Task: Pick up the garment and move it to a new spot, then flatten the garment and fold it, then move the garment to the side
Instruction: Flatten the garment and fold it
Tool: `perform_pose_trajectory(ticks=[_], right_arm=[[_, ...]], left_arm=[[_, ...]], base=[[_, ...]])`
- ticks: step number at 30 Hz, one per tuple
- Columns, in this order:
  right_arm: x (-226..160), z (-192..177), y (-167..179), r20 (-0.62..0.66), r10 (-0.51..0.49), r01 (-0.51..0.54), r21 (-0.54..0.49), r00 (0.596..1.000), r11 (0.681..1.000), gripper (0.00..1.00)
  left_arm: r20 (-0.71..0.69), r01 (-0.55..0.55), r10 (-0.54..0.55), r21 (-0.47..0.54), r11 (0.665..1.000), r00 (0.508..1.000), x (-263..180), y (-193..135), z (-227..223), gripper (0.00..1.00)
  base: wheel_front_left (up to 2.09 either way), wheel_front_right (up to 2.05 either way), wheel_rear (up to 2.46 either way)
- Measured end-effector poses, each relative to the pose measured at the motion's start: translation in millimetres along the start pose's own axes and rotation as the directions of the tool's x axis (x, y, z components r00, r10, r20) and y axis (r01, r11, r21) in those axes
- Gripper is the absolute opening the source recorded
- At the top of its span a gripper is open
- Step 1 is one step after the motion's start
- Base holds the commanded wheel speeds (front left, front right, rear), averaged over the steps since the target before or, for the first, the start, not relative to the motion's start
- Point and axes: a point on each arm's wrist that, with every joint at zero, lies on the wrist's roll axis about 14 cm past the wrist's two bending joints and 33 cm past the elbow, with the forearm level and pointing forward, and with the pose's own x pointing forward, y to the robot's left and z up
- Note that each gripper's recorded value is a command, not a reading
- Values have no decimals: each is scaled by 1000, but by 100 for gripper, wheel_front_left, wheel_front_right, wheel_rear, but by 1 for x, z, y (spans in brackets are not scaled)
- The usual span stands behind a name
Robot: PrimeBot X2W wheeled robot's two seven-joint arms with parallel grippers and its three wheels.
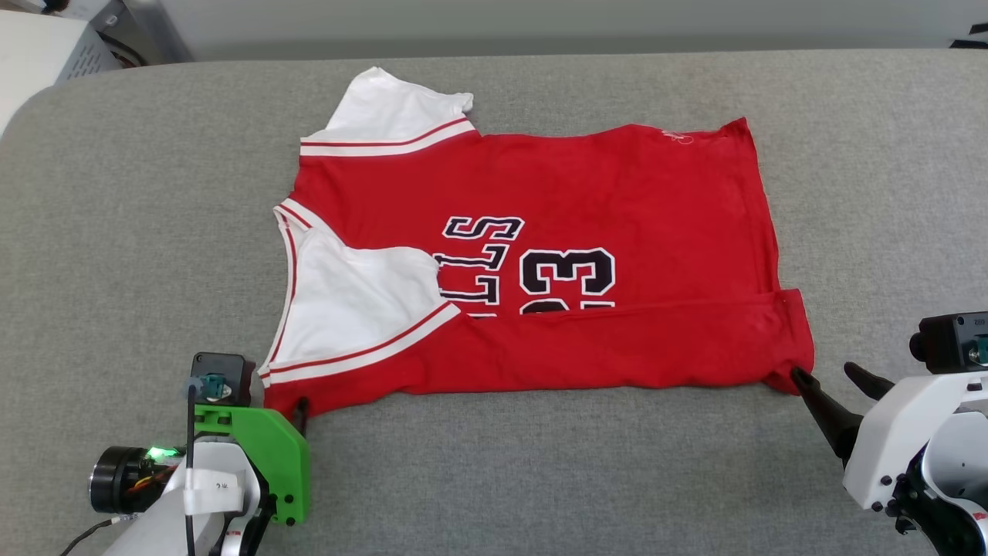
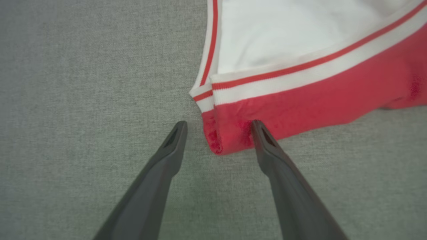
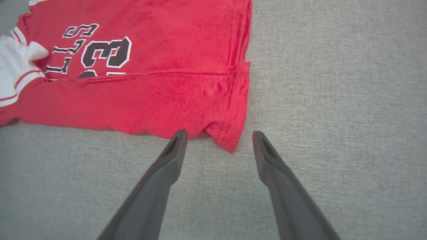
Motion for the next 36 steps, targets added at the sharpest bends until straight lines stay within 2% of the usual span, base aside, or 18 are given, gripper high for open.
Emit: perform_pose_trajectory(ticks=[8, 10, 15, 19, 23, 30, 36], right_arm=[[0, -10, -8, -16, -24, 25, 26, 1000, 999, 100], [-1, -13, -10, -23, -31, 31, 30, 999, 999, 100], [-3, -10, -11, -13, -35, 35, 24, 999, 999, 100], [-4, -7, -11, -10, -35, 36, 13, 999, 999, 100], [0, -14, -13, -54, -42, 43, 5, 998, 999, 100], [21, -16, -12, -112, -47, 51, 33, 993, 998, 100], [43, -20, -9, -146, -50, 58, 54, 988, 997, 100]], left_arm=[[-37, -1, 1, -13, 1000, 999, 18, 2, -8, 100], [-52, 17, -19, -35, 999, 998, 21, -2, -11, 0], [-68, 65, -70, -66, 996, 995, 22, -11, -11, 0], [-20, 71, -73, -84, 994, 997, 16, -11, -1, 0], [54, 112, -105, -167, 980, 993, 4, -18, 13, 0], [145, 115, -92, -157, 981, 985, -18, -11, 38, 0], [157, 114, -90, -149, 982, 983, -25, -11, 44, 0]], base=[[0, 0, 0], [0, 0, 0], [0, 0, 0], [0, 0, 0], [0, 0, 0], [0, 0, 0], [0, 0, 0]])
